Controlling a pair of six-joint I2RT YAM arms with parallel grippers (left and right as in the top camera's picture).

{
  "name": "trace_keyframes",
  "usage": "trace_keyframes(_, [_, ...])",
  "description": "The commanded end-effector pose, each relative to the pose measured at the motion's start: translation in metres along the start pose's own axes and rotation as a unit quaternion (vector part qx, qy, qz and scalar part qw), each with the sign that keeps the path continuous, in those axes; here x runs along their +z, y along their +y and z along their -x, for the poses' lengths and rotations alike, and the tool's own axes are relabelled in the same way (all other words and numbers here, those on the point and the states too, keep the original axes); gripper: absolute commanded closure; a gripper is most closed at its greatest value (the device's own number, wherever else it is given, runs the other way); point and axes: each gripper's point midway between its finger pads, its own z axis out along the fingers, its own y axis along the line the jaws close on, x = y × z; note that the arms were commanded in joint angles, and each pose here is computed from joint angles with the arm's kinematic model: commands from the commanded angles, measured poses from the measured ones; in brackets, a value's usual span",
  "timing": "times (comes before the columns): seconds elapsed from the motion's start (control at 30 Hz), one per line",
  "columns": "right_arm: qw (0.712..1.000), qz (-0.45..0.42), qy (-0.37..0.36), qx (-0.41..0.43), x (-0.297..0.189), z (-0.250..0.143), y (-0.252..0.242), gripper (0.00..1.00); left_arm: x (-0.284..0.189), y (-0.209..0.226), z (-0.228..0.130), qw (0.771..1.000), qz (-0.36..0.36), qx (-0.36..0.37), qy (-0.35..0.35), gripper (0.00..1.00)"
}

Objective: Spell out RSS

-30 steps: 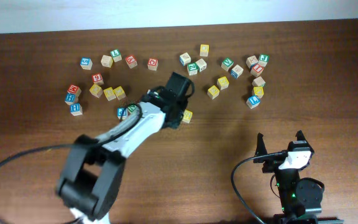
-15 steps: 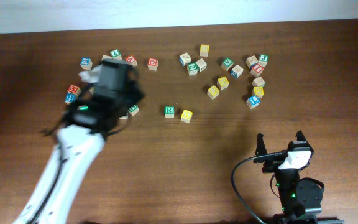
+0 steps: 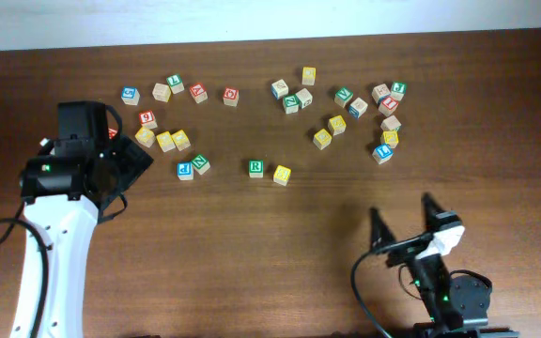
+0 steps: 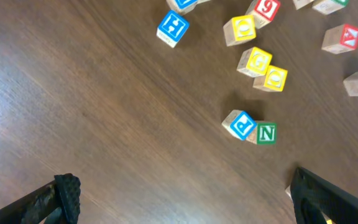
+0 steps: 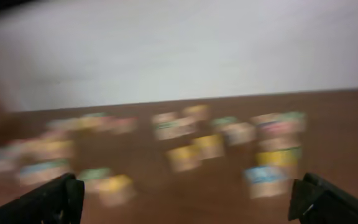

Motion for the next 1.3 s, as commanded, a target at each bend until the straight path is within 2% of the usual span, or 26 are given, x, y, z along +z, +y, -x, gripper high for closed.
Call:
trace_keyframes(0.0, [0.981, 0.148, 0.016, 0.126, -0.008, 0.006, 0.052, 0.02, -0.001, 0.002, 0.002, 1.0, 0.003, 0.007, -0.004, 0.01])
trace_keyframes(0.07, [0.976, 0.168, -0.048, 0.13, -0.013, 0.04, 0.06, 0.02, -0.001, 0.002, 0.002, 1.0, 0.003, 0.006, -0.004, 0.01])
trace_keyframes(0.13, [0.966, 0.197, -0.138, 0.093, -0.027, 0.082, 0.072, 0.02, -0.001, 0.002, 0.002, 1.0, 0.003, 0.006, -0.004, 0.01])
trace_keyframes(0.23, [0.946, 0.174, -0.262, 0.084, -0.053, 0.144, 0.069, 0.02, -0.001, 0.002, 0.002, 1.0, 0.003, 0.006, -0.004, 0.01])
trace_keyframes(0.3, [0.941, 0.147, -0.292, 0.088, -0.062, 0.172, 0.066, 0.02, -0.001, 0.002, 0.002, 1.0, 0.003, 0.006, -0.004, 0.01])
trace_keyframes(0.4, [0.949, 0.12, -0.287, 0.044, -0.063, 0.204, 0.072, 0.02, -0.001, 0.002, 0.002, 1.0, 0.003, 0.006, -0.004, 0.01])
trace_keyframes(0.5, [0.97, 0.082, -0.227, 0.015, -0.043, 0.222, 0.071, 0.02, -0.001, 0.002, 0.002, 1.0, 0.003, 0.006, -0.004, 0.01])
trace_keyframes(0.57, [0.988, 0.053, -0.141, -0.013, -0.014, 0.233, 0.067, 0.02, -0.001, 0.002, 0.003, 1.0, 0.003, 0.006, -0.004, 0.01])
trace_keyframes(0.77, [0.998, 0.008, 0.058, -0.02, 0.057, 0.244, 0.049, 0.02, -0.001, 0.002, 0.003, 1.0, 0.003, 0.006, -0.004, 0.01])
trace_keyframes(0.93, [0.975, -0.015, 0.217, 0.037, 0.11, 0.221, 0.03, 0.02, -0.001, 0.002, 0.002, 1.0, 0.003, 0.006, -0.004, 0.01])
trace_keyframes(1.03, [0.946, 0.072, 0.301, 0.097, 0.138, 0.197, 0.05, 0.02, -0.001, 0.002, 0.002, 1.0, 0.003, 0.006, -0.004, 0.01])
trace_keyframes(1.13, [0.923, 0.148, 0.328, 0.139, 0.163, 0.176, 0.064, 0.02, -0.001, 0.002, 0.002, 1.0, 0.003, 0.006, -0.004, 0.01])
trace_keyframes(1.17, [0.919, 0.144, 0.332, 0.156, 0.175, 0.169, 0.062, 0.02, -0.001, 0.002, 0.002, 1.0, 0.003, 0.006, -0.004, 0.01])
trace_keyframes(1.2, [0.907, 0.098, 0.352, 0.211, 0.193, 0.15, 0.052, 0.02, -0.001, 0.002, 0.002, 1.0, 0.003, 0.006, -0.004, 0.01])
trace_keyframes(1.27, [0.896, 0.033, 0.373, 0.237, 0.208, 0.124, 0.04, 0.02, -0.001, 0.002, 0.002, 1.0, 0.003, 0.006, -0.004, 0.01])
